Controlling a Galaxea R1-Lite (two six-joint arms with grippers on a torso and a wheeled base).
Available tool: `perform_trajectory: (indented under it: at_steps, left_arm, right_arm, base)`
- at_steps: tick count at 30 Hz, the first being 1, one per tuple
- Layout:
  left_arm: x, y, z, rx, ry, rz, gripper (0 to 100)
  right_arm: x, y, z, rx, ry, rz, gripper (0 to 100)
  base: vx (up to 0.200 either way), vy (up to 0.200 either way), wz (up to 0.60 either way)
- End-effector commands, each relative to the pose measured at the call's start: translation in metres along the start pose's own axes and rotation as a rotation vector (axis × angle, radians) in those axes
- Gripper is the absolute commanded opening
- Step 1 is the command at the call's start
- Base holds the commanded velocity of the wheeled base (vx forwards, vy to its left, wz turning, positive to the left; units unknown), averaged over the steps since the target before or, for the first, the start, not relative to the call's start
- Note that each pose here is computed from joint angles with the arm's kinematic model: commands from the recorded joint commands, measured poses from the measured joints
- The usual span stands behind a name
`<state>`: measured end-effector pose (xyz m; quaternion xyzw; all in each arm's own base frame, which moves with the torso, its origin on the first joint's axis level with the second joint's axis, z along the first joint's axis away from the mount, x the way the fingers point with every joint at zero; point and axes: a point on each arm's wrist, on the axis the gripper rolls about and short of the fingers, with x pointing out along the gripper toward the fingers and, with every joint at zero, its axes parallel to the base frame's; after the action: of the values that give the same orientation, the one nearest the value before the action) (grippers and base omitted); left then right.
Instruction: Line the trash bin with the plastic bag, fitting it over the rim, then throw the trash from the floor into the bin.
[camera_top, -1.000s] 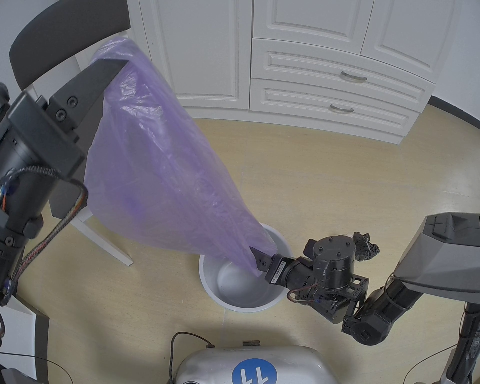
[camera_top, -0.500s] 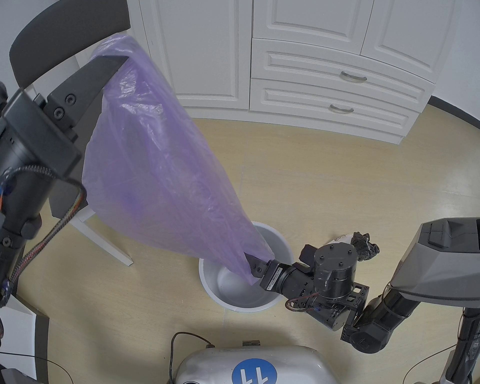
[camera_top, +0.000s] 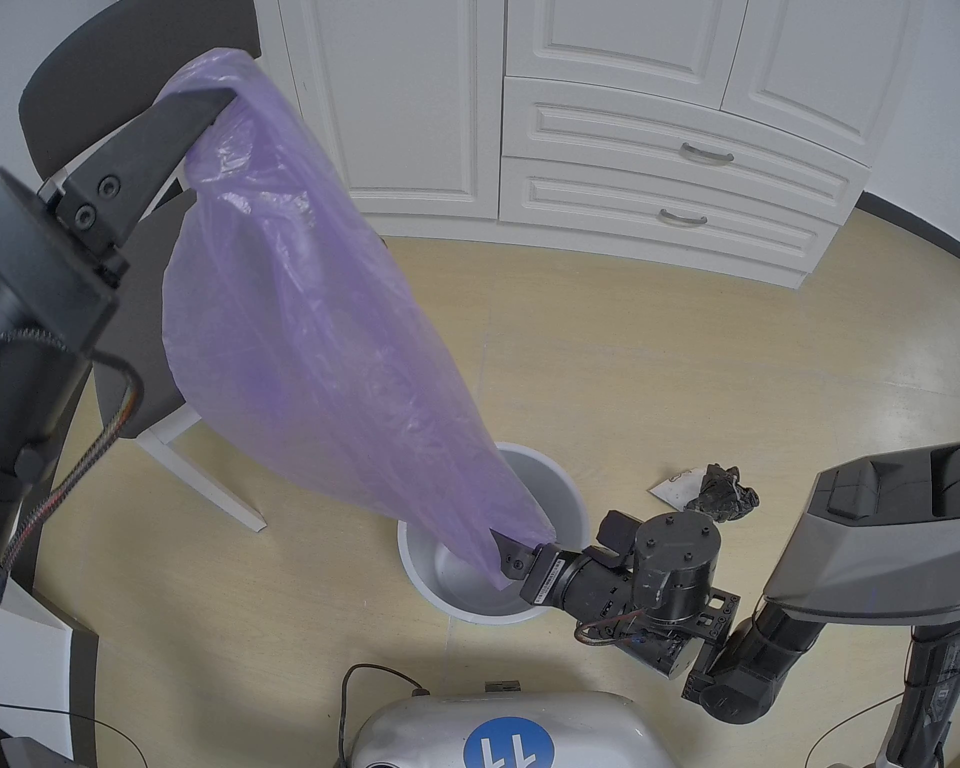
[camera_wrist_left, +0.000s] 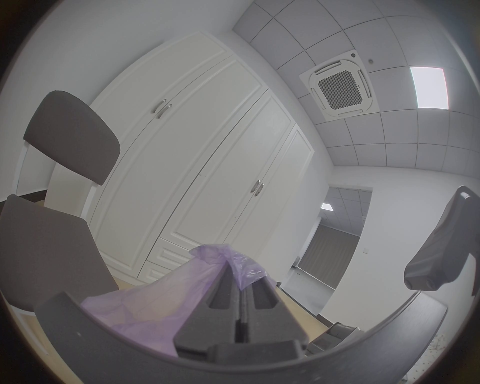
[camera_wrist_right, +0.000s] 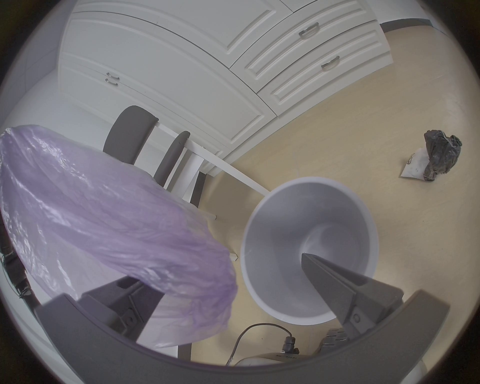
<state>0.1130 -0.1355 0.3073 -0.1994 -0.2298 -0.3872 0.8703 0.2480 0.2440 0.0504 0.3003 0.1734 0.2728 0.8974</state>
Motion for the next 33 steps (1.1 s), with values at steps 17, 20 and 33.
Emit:
perform_trajectory:
  at_steps: [17, 20, 33]
  left_arm:
    - [-0.001, 0.000, 0.000, 0.001, 0.000, 0.000, 0]
    - [-0.001, 0.000, 0.000, 0.001, 0.002, 0.000, 0]
    - [0.008, 0.008, -0.023, -0.011, 0.080, 0.025, 0]
  right_arm:
    - [0.004, -0.003, -0.005, -0.012, -0.001, -0.017, 100]
    - [0.002, 0.001, 0.001, -0.013, -0.024, 0.001, 0]
    - [-0.013, 0.002, 0.036, -0.177, -0.158, -0.012, 0]
  base:
    - [0.000, 0.000, 0.00]
    - [0.000, 0.000, 0.00]
    - [0.000, 0.000, 0.00]
